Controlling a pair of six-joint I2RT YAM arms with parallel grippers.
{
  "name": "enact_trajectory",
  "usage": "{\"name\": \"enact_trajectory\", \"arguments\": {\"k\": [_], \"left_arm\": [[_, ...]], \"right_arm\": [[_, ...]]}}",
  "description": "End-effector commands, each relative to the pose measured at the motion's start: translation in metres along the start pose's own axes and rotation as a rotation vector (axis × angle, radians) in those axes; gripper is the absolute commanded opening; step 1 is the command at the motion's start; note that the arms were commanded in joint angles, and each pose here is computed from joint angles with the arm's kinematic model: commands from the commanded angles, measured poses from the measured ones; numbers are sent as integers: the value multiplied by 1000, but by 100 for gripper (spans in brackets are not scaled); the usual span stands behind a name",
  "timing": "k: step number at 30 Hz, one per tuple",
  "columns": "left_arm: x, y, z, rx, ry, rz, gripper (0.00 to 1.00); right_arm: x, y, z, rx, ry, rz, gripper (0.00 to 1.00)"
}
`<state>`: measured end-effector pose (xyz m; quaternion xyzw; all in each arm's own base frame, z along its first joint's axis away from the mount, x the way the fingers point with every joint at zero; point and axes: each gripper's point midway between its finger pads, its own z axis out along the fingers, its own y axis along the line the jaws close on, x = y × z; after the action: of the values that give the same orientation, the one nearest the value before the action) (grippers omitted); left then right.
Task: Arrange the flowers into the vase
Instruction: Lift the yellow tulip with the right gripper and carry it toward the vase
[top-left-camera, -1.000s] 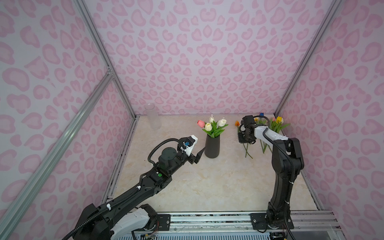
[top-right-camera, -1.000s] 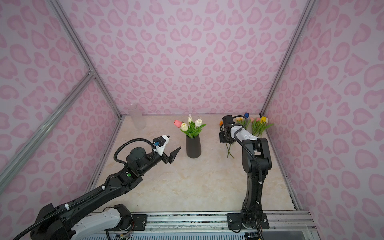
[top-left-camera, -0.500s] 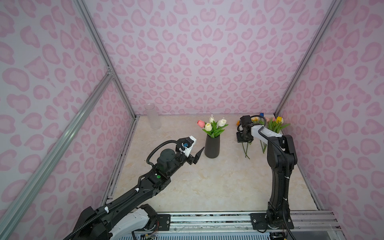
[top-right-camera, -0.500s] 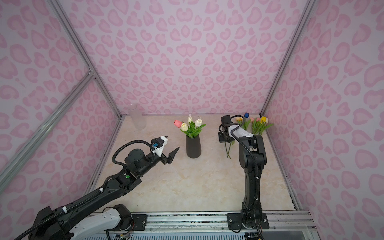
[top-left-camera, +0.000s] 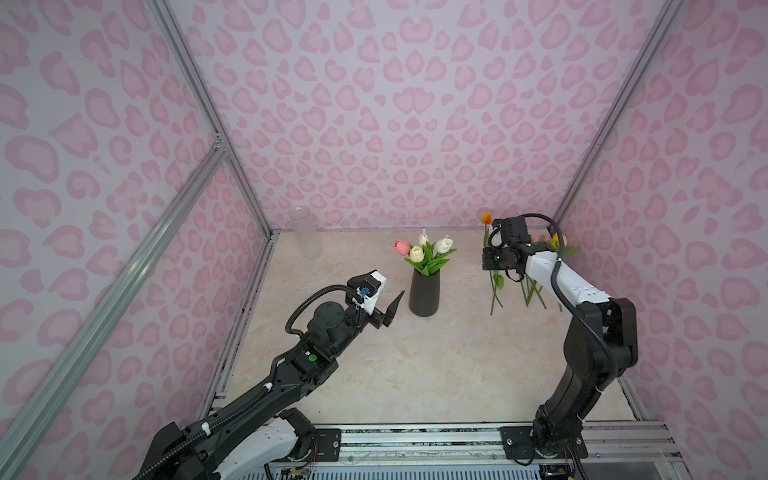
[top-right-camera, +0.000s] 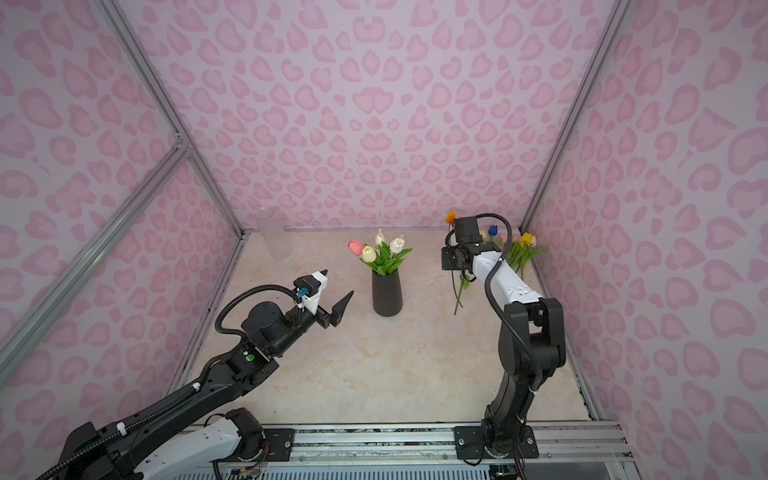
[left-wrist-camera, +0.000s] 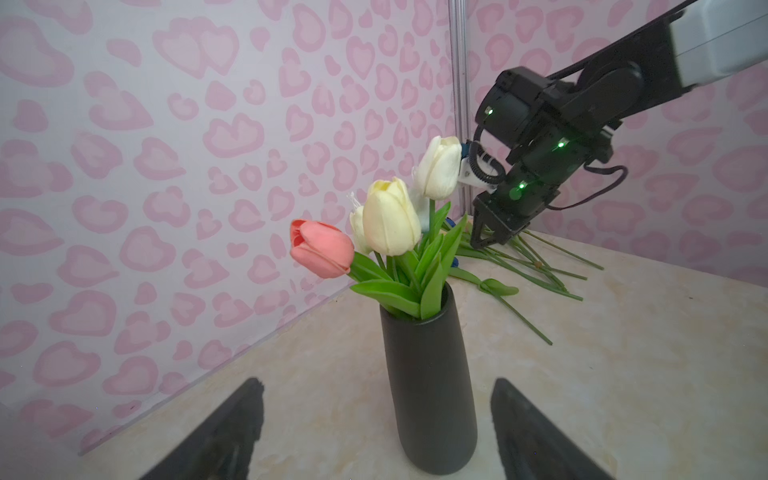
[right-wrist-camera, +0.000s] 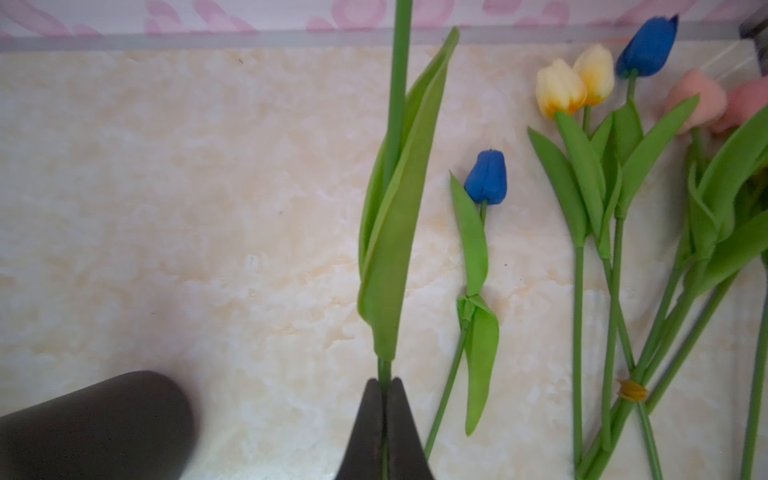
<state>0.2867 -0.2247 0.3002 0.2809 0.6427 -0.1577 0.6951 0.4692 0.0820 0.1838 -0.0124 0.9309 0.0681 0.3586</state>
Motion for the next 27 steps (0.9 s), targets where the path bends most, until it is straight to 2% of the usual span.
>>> {"name": "enact_trajectory", "arguments": {"k": [1, 2, 7, 10, 13, 19, 27], "left_arm": [[-12, 21, -1, -104, -44, -22, 87], [-10, 25, 0, -122, -40, -28, 87], [-4, 37, 5, -159, -30, -83, 87], [-5, 36, 11, -143, -16, -79, 87], [-7, 33, 14, -121, -12, -71, 87], [-11, 33, 17, -118, -21, -77, 87], [-14, 27, 20, -79, -21, -93, 87]], "right_arm": [[-45, 43, -50, -201, -242, 14, 0], [-54, 51, -66, -245, -309, 11, 0], [-79, 84, -167, -549, -797, 56, 0], [-71, 112, -218, -788, -953, -25, 0], [-59, 123, -249, -861, -1070, -52, 0], [-42, 165, -279, -979, -1106, -134, 0], [-33, 193, -265, -941, -1088, -228, 0]]}}
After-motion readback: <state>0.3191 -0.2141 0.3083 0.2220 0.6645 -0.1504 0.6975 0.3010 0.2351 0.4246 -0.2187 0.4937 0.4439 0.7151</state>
